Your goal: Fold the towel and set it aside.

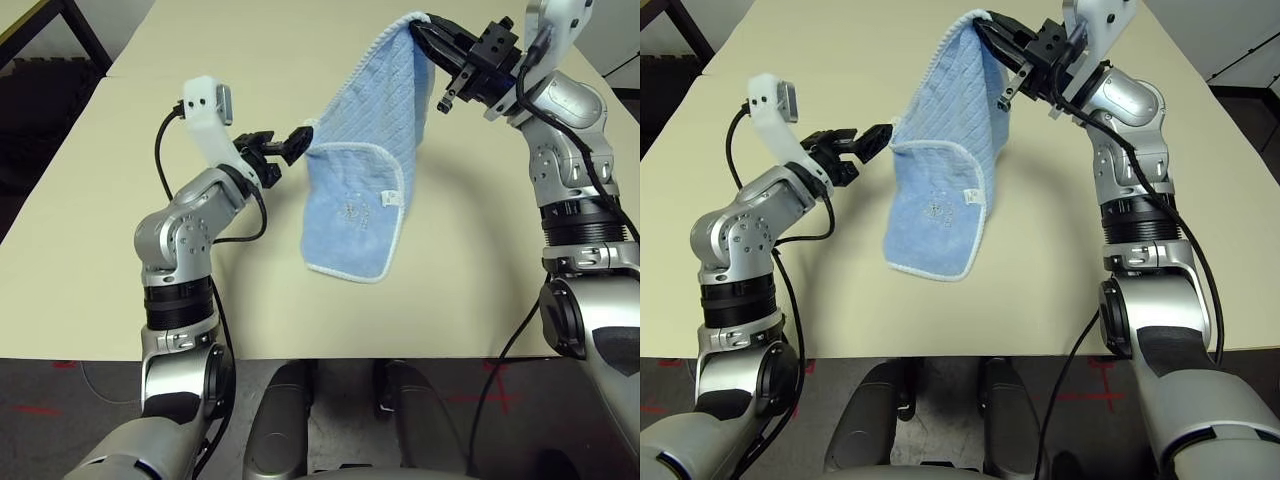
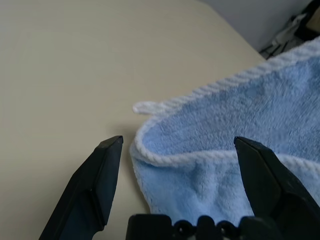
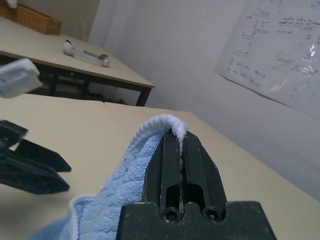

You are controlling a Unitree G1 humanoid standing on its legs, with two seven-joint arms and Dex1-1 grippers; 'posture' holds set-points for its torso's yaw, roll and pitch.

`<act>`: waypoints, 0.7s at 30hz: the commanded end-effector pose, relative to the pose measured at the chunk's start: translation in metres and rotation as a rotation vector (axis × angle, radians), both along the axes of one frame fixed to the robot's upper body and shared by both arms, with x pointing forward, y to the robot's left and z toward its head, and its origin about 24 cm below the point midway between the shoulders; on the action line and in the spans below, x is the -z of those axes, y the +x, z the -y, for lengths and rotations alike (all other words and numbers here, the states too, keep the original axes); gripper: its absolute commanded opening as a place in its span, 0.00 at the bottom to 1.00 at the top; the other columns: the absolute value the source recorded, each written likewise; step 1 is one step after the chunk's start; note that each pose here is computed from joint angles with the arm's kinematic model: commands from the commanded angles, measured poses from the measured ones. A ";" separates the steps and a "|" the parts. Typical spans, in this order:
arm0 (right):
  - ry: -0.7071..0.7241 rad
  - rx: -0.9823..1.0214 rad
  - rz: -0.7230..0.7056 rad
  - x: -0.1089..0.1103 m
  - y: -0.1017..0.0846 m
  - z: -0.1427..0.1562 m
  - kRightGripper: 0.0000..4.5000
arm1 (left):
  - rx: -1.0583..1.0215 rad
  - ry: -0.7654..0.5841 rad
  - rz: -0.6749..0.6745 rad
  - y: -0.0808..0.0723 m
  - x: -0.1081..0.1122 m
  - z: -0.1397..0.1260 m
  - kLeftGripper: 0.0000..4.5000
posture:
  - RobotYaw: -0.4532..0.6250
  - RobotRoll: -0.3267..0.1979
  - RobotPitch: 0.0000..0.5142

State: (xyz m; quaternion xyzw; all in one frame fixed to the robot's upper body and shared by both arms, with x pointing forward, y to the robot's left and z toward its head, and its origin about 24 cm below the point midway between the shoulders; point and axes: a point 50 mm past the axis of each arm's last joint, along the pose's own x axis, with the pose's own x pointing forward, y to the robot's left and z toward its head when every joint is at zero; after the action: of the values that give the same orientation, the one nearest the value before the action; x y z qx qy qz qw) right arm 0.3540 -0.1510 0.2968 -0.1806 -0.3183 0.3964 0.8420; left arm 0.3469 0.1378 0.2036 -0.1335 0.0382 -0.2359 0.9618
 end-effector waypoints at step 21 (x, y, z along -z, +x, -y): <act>-0.004 -0.044 0.015 0.003 -0.011 -0.003 0.01 | 0.011 0.573 -0.101 0.012 0.041 0.009 1.00 | 0.46 0.62 0.40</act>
State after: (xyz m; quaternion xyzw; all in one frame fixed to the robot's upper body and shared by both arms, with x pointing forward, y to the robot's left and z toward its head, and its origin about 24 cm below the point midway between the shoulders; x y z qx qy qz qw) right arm 0.3458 -0.1477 0.2945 -0.1757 -0.3246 0.4096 0.8342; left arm 0.3642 0.1252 0.1705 0.1083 0.1358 -0.2091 0.9623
